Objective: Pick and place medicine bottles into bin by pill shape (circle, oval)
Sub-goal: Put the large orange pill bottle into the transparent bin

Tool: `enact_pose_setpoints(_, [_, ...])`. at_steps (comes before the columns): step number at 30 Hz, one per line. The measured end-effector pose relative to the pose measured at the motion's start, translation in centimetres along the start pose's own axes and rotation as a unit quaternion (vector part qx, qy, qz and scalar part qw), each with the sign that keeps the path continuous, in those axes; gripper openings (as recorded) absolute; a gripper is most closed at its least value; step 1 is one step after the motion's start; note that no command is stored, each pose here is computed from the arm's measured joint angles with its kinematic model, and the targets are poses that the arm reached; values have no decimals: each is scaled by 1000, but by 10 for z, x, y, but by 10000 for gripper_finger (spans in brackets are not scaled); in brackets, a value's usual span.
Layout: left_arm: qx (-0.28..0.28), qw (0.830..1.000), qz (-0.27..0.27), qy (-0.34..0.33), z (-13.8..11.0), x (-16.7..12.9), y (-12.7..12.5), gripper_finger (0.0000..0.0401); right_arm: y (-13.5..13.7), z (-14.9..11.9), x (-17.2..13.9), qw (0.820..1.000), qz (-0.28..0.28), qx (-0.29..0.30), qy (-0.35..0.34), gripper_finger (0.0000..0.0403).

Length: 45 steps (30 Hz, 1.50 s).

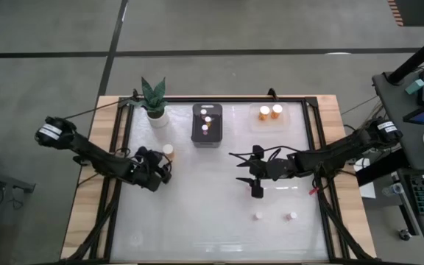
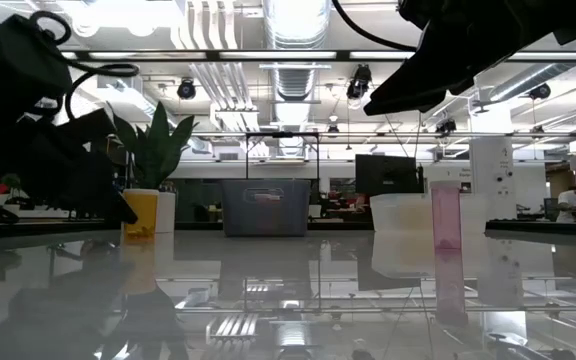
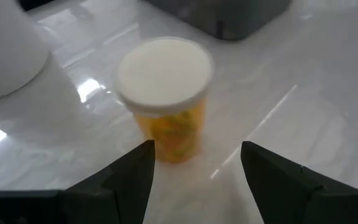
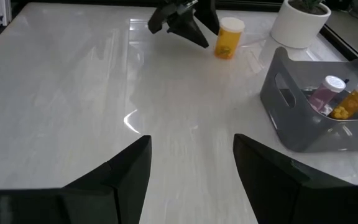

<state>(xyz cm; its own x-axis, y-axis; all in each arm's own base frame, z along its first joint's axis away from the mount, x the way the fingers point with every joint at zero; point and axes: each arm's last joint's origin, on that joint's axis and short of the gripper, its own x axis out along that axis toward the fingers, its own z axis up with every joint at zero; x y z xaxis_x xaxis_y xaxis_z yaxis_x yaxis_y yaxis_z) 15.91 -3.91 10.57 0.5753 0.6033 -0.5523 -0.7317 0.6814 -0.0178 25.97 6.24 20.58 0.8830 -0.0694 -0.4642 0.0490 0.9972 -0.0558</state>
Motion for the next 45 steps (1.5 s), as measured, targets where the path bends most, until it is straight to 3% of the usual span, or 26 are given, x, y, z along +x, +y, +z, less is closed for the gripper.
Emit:
enact_pose_setpoints(18, [-12, 999, 26, -46, -15, 20, -14, 223, 0, 0, 0, 1000, 0, 0, 0, 219])
enact_pose_setpoints(25, [4, 998, 21, -64, -14, 28, -20, 223, 0, 0, 0, 1000, 0, 0, 0, 219])
enact_pose_setpoints(37, [-24, 996, 30, -76, -10, 34, -20, 224, 0, -2, 0, 1000, 0, -1, 3, 219])
enact_pose_setpoints(45, [-30, 994, 55, -91, -6, 38, -17, 261, 0, -4, 0, 1000, -1, -2, 5, 219])
